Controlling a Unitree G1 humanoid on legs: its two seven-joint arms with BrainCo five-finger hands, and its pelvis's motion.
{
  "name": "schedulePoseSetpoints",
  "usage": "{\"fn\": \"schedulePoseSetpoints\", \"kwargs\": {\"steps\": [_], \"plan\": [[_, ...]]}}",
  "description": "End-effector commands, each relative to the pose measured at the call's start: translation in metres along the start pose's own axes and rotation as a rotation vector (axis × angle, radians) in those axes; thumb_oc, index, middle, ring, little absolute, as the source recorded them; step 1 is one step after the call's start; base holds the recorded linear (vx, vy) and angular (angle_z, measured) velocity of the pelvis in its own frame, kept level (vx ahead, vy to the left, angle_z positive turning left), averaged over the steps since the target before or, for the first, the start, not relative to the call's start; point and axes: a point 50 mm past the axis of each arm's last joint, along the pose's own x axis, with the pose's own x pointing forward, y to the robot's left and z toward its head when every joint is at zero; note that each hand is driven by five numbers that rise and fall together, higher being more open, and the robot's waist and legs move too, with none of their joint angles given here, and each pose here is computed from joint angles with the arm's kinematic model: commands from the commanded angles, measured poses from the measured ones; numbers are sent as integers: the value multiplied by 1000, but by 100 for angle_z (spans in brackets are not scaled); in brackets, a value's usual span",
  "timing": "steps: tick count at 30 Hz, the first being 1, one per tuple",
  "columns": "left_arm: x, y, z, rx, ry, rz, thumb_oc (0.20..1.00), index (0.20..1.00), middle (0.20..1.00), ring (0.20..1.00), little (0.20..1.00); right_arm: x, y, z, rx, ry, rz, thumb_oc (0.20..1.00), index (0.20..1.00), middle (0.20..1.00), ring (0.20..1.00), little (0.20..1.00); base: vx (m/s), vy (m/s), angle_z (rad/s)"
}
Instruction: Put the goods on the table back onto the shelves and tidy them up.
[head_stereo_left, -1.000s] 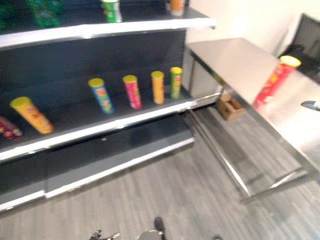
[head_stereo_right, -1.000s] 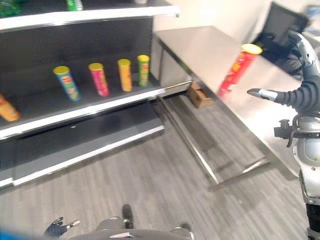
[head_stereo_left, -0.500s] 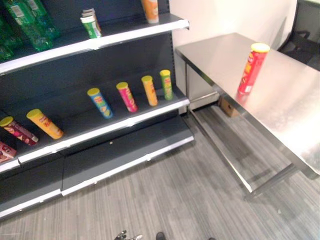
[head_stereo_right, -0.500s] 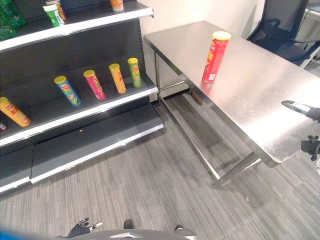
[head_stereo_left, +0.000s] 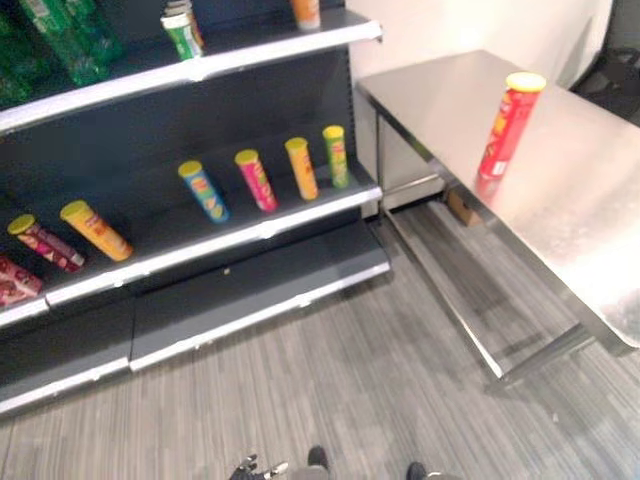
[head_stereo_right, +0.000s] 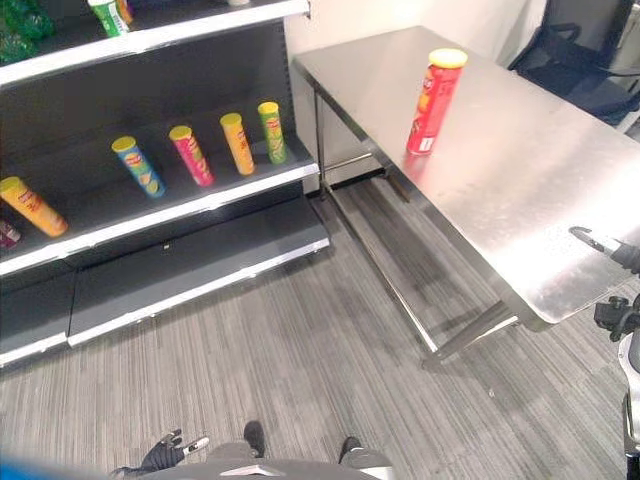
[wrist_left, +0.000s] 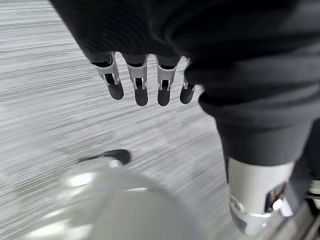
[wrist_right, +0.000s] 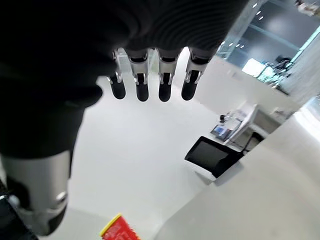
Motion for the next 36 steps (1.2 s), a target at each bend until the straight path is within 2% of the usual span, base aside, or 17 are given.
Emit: {"fn": "schedulePoseSetpoints", "kwargs": {"steps": [1,7,12,19,24,32,36], "plan": [[5,14,18,93,-39,24,1000,1000,1000,1000,1000,21,-12,18,-73,-113,-102,1000,1000,1000,1000,1000,131,302,21],[10,15,37,111,-97,32,1000,1000,1000,1000,1000,19,8,24,14,-114,-89,1000,1000,1000,1000,1000,267,498,-39],[11,24,49,120,-127,68,1000,1000,1000,1000,1000,17,23,22,50,-93,-69,1000,1000,1000,1000,1000,82,253,-32],[9,31,44,139,-113,69,1000,1000,1000,1000,1000,15,35,23,50,-90,-17,1000,1000,1000,1000,1000,104,254,-49],[10,30,49,129,-129,70,1000,1000,1000,1000,1000,21,26,28,44,-111,-70,1000,1000,1000,1000,1000,168,-104,-6],[9,15,61,135,-198,13,1000,1000,1000,1000,1000,30,-13,40,-53,-195,-109,1000,1000,1000,1000,1000,497,-482,62],[9,15,61,138,-195,11,1000,1000,1000,1000,1000,32,-24,36,-79,-179,-134,1000,1000,1000,1000,1000,210,-281,-16]]}}
